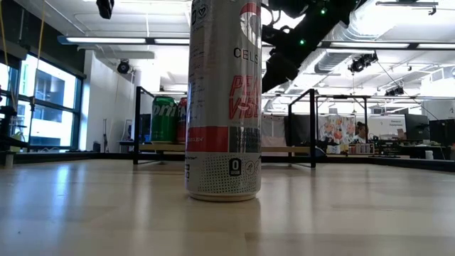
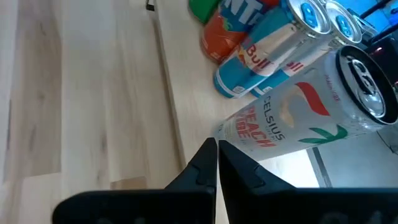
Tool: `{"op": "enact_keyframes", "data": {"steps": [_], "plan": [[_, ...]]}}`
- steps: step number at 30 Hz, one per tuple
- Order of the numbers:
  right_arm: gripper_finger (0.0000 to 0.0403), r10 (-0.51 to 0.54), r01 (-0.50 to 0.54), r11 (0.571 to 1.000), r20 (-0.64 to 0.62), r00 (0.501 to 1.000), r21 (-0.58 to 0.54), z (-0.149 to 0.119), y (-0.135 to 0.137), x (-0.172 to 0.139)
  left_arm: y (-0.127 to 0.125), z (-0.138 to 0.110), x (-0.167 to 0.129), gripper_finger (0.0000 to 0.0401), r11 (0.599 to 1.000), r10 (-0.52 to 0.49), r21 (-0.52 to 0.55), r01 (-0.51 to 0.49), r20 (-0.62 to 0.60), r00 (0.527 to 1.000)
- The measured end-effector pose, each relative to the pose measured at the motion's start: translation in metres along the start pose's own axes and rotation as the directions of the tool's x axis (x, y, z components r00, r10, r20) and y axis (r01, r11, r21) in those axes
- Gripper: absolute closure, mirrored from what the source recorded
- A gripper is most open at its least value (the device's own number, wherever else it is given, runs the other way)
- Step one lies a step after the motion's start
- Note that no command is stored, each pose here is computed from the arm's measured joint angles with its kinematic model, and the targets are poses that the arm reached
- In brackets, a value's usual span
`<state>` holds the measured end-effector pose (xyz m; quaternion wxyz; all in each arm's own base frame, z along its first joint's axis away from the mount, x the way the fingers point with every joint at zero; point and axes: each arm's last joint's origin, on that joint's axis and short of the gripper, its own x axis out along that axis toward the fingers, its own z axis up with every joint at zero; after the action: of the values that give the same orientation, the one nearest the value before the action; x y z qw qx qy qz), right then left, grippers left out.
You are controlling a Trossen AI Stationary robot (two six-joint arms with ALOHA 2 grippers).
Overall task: Place canned beverage on shelf
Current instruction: Put the top white pink soda can on the shelf
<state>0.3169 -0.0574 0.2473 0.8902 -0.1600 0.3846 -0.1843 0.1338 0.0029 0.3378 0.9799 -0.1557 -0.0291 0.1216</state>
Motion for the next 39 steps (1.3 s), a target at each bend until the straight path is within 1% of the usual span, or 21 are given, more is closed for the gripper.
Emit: {"op": "enact_keyframes", "data": {"steps": [7, 9, 13, 16, 18, 21, 25, 27, 32, 35, 39], "plan": [[0.0403, 0.076, -0.076, 0.997, 0.012, 0.997, 0.023, -0.003, -0.008, 0.004, 0.0, 0.0, 0.0, 0.0398, 1.0, 0.001, 0.0, -0.001, 0.0, 1.0], [0.0403, 0.074, -0.075, 0.997, 0.013, 0.997, 0.024, -0.003, -0.009, 0.008, 0.0, 0.0, 0.0, 0.0398, 1.0, 0.002, 0.001, -0.002, 0.0, 1.0], [0.0403, 0.068, -0.069, 0.997, -0.019, 0.998, -0.046, -0.007, -0.006, 0.02, 0.0, -0.001, 0.0, 0.0398, 1.0, 0.005, 0.003, -0.005, -0.007, 1.0], [0.0403, 0.02, -0.029, 0.992, -0.069, 0.997, -0.121, -0.012, -0.002, 0.03, 0.001, -0.001, 0.0, 0.0398, 1.0, 0.009, 0.006, -0.008, -0.014, 1.0], [0.0403, -0.01, -0.004, 0.99, -0.1, 0.995, -0.138, -0.015, 0.0, 0.037, 0.001, -0.002, 0.0, 0.0398, 1.0, 0.012, 0.009, -0.011, -0.024, 1.0], [0.0403, -0.019, 0.0, 0.985, -0.111, 0.994, -0.173, -0.012, 0.002, 0.044, 0.001, -0.004, 0.0, 0.0398, 1.0, 0.017, 0.014, -0.016, -0.039, 0.999], [0.0403, -0.101, 0.07, 0.969, -0.123, 0.987, -0.236, -0.004, -0.001, 0.05, 0.002, -0.006, 0.0, 0.0398, 0.999, 0.025, 0.022, -0.024, -0.063, 0.998], [0.0403, -0.138, 0.102, 0.965, -0.137, 0.981, -0.244, -0.004, -0.003, 0.05, 0.003, -0.007, 0.0, 0.0398, 0.999, 0.028, 0.024, -0.026, -0.07, 0.997], [0.0403, -0.148, 0.11, 0.963, -0.142, 0.979, -0.247, -0.004, -0.006, 0.051, 0.002, -0.007, 0.0, 0.0398, 0.999, 0.027, 0.024, -0.026, -0.069, 0.997], [0.0403, -0.152, 0.107, 0.951, -0.139, 0.979, -0.289, -0.004, -0.008, 0.052, 0.002, -0.007, 0.0, 0.0398, 0.999, 0.027, 0.023, -0.026, -0.069, 0.997], [0.0403, -0.177, 0.135, 0.937, -0.106, 0.979, -0.322, -0.002, -0.015, 0.054, 0.002, -0.007, 0.0, 0.0398, 0.999, 0.028, 0.024, -0.026, -0.068, 0.997]]}}
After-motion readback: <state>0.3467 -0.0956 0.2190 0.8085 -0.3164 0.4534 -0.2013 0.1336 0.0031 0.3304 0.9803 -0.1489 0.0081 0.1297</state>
